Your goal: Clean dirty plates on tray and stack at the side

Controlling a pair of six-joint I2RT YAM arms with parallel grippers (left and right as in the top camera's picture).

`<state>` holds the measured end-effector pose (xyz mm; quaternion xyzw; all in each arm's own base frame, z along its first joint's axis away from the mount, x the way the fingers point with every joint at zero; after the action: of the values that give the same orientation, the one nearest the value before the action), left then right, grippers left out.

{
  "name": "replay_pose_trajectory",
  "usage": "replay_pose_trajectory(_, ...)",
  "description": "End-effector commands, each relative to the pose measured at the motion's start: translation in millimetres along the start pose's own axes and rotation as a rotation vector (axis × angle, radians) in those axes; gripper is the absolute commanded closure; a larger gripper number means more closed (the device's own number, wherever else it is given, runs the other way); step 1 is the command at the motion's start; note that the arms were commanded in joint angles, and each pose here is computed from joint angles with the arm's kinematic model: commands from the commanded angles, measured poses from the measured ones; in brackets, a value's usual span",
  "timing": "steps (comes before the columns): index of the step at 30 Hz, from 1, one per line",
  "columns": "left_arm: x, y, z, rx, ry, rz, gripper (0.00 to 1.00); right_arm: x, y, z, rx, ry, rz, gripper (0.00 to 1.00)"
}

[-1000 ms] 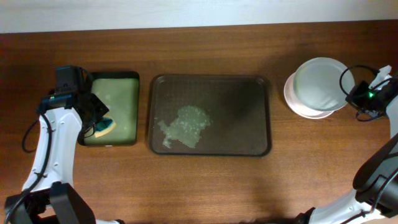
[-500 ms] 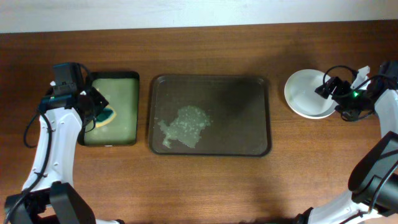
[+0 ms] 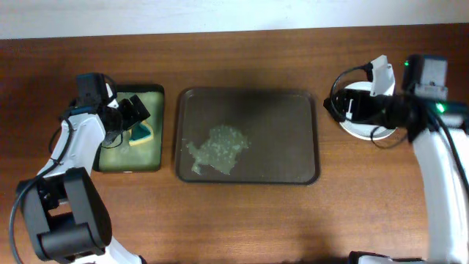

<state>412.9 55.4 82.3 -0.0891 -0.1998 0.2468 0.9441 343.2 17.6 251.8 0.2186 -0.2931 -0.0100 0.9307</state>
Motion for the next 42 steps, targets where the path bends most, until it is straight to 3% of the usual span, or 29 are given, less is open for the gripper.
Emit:
replay_pose_trajectory(1,30,-22,68,-0.06,-0.139,-0.074,0.01,-8,27,50,-0.022,-0.101,0.08,0.02)
replay_pose_trajectory(5,22,-35,169,-0.108,-0.282,-0.097,0.01,-62,59,113,-0.035,-0.146,0.208,0.02)
replay_pose_trajectory(9,6,-34,197,-0.115,-0.3,-0.099,0.01,-119,74,142,-0.045,-0.239,0.299,0.02)
replay_pose_trajectory(13,6,-34,197,-0.115,-0.3,-0.099,0.01,-146,81,156,-0.049,-0.3,0.332,0.01)
replay_pose_trajectory(27,6,-34,197,-0.115,-0.3,-0.1,0.01,-158,91,153,0.006,-0.282,0.446,0.02)
replay_pose_trajectory(37,6,-34,197,-0.115,-0.3,-0.1,0.01,-143,51,47,0.018,-0.852,0.673,0.02)
replay_pose_trajectory(42,6,-34,197,-0.115,-0.3,-0.1,0.01,-135,34,29,-0.041,-0.976,0.679,0.02)
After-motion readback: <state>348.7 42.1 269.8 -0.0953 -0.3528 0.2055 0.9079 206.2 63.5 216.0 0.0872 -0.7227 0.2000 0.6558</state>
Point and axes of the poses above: each gripper's point midway between its finger pads, its own z axis back along the fingers, its own y axis along the line the jaws close on, x = y × z, the point moved 2 cm from there along z, back along the fingers, and after that the axes turned 1 degree about -z, right-handed, at the moved point
